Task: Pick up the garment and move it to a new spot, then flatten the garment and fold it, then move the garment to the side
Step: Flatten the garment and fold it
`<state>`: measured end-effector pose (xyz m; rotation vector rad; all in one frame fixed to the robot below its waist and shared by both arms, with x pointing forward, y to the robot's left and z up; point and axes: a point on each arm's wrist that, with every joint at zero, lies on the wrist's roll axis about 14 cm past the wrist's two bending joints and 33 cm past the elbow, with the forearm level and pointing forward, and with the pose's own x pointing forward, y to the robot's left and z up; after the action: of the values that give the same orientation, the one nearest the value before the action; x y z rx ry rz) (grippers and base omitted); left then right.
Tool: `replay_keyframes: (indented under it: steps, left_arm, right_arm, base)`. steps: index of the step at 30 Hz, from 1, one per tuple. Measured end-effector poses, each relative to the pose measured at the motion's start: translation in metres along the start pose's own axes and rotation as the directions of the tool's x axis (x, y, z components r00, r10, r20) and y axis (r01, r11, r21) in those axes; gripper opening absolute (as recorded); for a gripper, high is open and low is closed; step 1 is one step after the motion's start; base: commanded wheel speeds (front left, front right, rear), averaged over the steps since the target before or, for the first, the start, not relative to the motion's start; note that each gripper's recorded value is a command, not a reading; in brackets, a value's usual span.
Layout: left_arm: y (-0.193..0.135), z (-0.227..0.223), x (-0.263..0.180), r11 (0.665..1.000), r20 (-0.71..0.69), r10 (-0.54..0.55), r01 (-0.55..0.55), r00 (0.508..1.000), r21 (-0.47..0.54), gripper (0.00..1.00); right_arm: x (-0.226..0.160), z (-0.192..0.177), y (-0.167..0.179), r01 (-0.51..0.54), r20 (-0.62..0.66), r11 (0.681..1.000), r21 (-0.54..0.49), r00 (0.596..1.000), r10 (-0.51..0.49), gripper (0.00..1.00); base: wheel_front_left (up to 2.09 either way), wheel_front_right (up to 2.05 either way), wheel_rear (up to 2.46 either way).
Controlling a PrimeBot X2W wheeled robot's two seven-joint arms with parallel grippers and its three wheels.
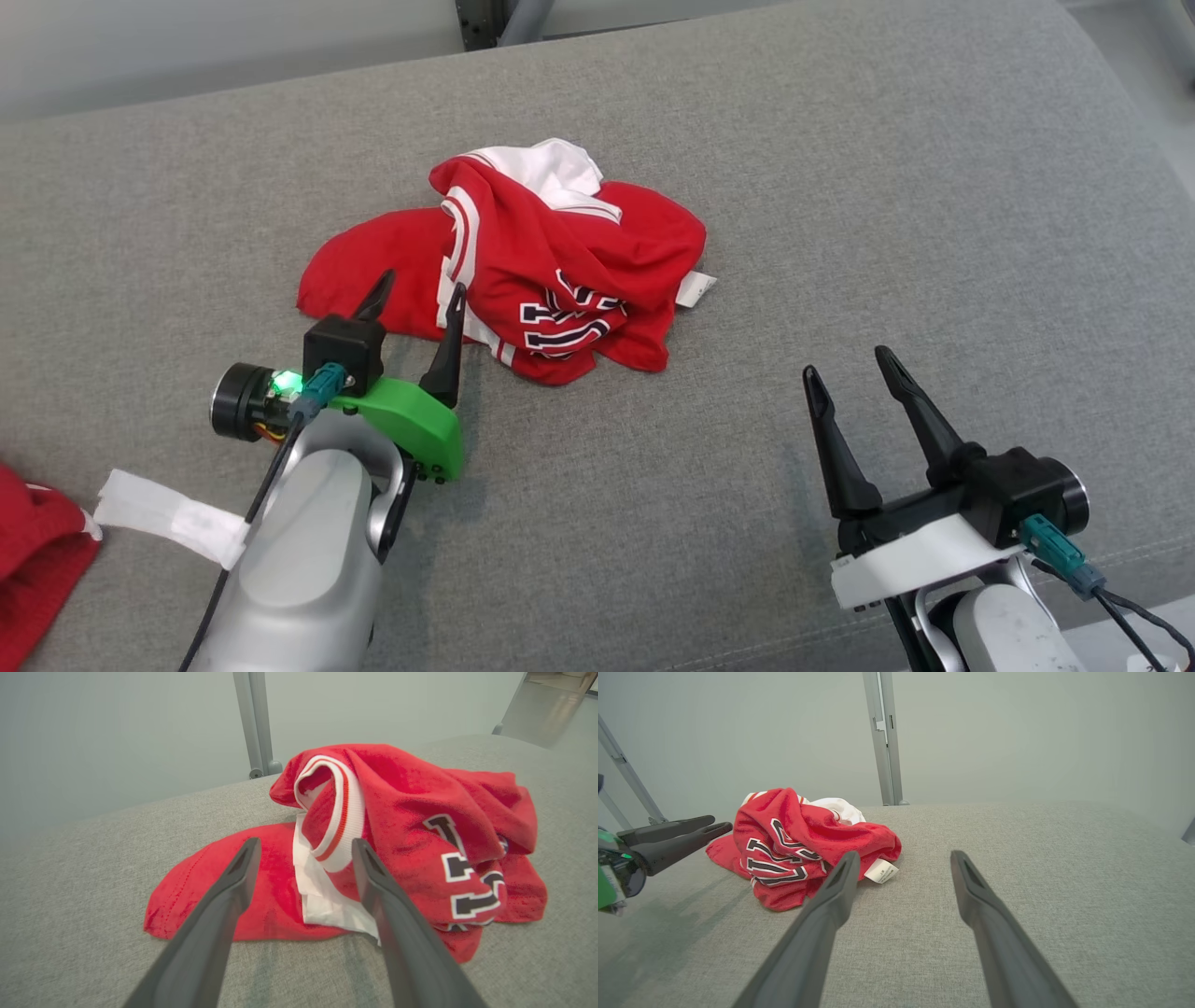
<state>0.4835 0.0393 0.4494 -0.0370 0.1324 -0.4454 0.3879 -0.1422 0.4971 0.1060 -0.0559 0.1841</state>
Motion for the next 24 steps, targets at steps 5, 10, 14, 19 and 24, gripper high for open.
replay_keyframes:
  steps: [5,10,14,19,24]
  left_arm:
    - [0.000,-0.011,0.020,1.000,-0.039,-0.012,0.012,0.999,0.000,1.00]
    - [-0.010,-0.021,0.031,0.999,-0.059,-0.053,0.052,0.997,-0.012,1.00]
    - [-0.022,-0.027,0.035,0.995,-0.078,-0.097,0.096,0.992,-0.016,0.55]
    - [-0.037,-0.017,0.038,0.989,-0.055,-0.146,0.146,0.988,-0.003,0.00]
    - [-0.062,0.004,0.037,0.977,-0.001,-0.213,0.213,0.977,-0.015,0.00]
  right_arm:
    - [0.002,-0.006,-0.009,0.027,-0.017,1.000,-0.005,0.999,-0.027,1.00]
    - [0.001,-0.015,-0.018,0.053,-0.044,0.999,-0.011,0.998,-0.053,1.00]
    - [0.001,-0.017,-0.019,0.058,-0.051,0.998,-0.010,0.997,-0.058,1.00]
    - [0.001,-0.015,-0.017,0.057,-0.044,0.998,-0.008,0.997,-0.057,1.00]
    - [-0.003,-0.010,-0.015,0.056,-0.032,0.998,-0.005,0.998,-0.056,1.00]
  base:
    - [0.00,0.00,0.00]
    - [0.00,0.00,0.00]
    - [0.00,0.00,0.00]
    - [0.00,0.00,0.00]
    - [0.00,0.00,0.00]
